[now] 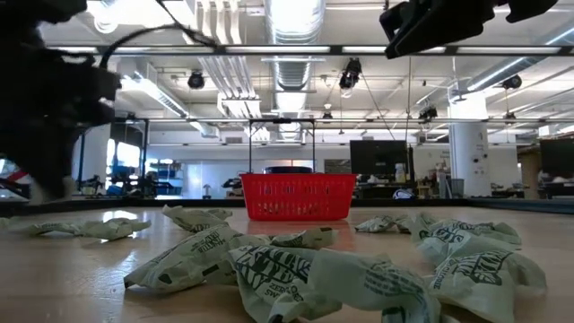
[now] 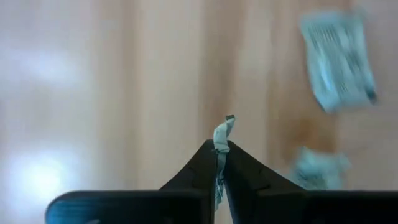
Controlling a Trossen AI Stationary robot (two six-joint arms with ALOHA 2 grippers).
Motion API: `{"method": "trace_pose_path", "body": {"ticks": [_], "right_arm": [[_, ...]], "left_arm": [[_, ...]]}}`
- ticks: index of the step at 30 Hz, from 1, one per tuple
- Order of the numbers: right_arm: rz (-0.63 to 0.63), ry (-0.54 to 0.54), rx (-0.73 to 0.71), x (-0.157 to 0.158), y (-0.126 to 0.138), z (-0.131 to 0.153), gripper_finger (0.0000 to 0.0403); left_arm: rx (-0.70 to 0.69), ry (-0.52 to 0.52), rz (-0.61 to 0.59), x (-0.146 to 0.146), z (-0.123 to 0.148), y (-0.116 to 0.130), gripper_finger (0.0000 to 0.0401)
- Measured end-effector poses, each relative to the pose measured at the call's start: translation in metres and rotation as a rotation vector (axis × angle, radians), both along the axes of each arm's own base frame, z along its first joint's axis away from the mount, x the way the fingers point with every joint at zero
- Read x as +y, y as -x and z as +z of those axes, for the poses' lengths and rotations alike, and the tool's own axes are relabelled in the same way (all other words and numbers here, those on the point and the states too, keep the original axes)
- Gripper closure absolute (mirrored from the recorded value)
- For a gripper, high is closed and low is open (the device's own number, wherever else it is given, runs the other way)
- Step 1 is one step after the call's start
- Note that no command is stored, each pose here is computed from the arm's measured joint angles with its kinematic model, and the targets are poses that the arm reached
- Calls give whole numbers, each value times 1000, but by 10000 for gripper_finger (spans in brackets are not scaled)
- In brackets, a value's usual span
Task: Pick and place items into bin
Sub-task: Put the stevia packet into the red bin
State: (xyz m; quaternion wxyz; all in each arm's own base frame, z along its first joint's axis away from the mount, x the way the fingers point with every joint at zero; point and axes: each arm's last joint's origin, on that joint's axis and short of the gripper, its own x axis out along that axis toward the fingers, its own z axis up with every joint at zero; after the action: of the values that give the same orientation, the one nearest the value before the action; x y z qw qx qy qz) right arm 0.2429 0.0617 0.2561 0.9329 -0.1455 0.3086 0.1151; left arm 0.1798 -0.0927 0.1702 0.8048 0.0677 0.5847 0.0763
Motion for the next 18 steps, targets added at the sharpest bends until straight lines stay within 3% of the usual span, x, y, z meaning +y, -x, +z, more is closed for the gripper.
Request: {"method": "trace_pose_path", "body": {"ticks": [7, 9, 18], "right_arm": [[-43, 20, 5, -2, 1, -4, 335], [-63, 28, 11, -2, 2, -7, 335], [-133, 17, 44, -5, 5, -18, 335]], "left_arm": [[-279, -410, -61, 5, 27, -27, 399], [-351, -481, -85, 8, 33, -38, 399], [-612, -515, -199, 40, 53, -86, 399]]}}
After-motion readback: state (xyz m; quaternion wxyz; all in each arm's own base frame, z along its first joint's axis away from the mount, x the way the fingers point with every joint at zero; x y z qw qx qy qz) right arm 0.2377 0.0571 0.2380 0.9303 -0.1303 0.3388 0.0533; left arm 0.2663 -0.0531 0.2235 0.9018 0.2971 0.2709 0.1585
